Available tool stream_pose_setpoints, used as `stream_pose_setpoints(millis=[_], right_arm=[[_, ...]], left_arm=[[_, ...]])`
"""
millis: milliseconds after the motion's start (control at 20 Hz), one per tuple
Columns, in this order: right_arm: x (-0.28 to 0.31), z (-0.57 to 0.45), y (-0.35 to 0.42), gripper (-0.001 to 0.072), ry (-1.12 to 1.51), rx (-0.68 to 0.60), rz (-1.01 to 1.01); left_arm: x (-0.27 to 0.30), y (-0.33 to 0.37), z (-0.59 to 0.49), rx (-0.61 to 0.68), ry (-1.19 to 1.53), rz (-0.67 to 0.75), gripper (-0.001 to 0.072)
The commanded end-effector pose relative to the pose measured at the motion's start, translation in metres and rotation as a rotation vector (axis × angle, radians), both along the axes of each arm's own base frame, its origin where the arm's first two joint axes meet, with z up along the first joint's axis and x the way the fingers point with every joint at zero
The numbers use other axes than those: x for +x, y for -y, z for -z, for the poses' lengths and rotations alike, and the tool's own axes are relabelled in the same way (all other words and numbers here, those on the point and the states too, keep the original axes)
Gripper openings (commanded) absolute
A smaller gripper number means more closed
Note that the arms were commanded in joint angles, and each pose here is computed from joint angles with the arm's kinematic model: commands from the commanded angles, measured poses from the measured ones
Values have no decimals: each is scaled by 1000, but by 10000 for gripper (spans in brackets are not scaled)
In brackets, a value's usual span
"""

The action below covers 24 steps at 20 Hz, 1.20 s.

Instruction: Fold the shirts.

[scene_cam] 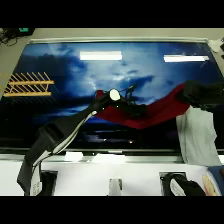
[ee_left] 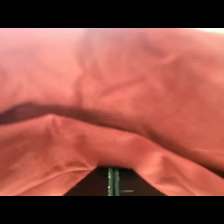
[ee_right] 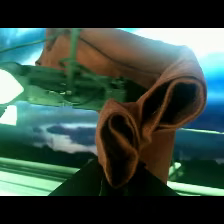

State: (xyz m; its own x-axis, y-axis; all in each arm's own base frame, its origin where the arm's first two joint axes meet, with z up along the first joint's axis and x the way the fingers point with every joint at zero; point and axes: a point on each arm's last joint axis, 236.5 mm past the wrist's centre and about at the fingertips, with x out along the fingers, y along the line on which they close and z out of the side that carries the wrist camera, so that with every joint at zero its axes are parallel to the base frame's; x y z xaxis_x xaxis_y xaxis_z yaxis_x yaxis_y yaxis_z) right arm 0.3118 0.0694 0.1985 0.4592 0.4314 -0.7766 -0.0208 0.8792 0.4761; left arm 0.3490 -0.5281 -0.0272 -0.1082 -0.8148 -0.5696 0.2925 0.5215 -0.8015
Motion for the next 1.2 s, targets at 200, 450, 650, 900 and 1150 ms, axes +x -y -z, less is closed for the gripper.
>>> stream_pose_setpoints(millis=[200, 450, 650, 900, 1150], right_arm=[[75, 32, -60, 22, 6, 173, -51], [124, 99, -196, 23, -14, 319, -136], [127, 160, -275, 23, -120, 445, -115], [122, 187, -300, 510, -212, 530, -98], [135, 155, -215, 645, -114, 385, -162]], left_arm=[[76, -176, -108, 312, 411, 18, 32], [105, -297, -246, 276, 600, -279, 33], [78, -332, -312, 252, 707, -355, 33], [57, -325, -335, 224, 757, -341, 33], [57, -323, -322, 236, 728, -327, 33]])
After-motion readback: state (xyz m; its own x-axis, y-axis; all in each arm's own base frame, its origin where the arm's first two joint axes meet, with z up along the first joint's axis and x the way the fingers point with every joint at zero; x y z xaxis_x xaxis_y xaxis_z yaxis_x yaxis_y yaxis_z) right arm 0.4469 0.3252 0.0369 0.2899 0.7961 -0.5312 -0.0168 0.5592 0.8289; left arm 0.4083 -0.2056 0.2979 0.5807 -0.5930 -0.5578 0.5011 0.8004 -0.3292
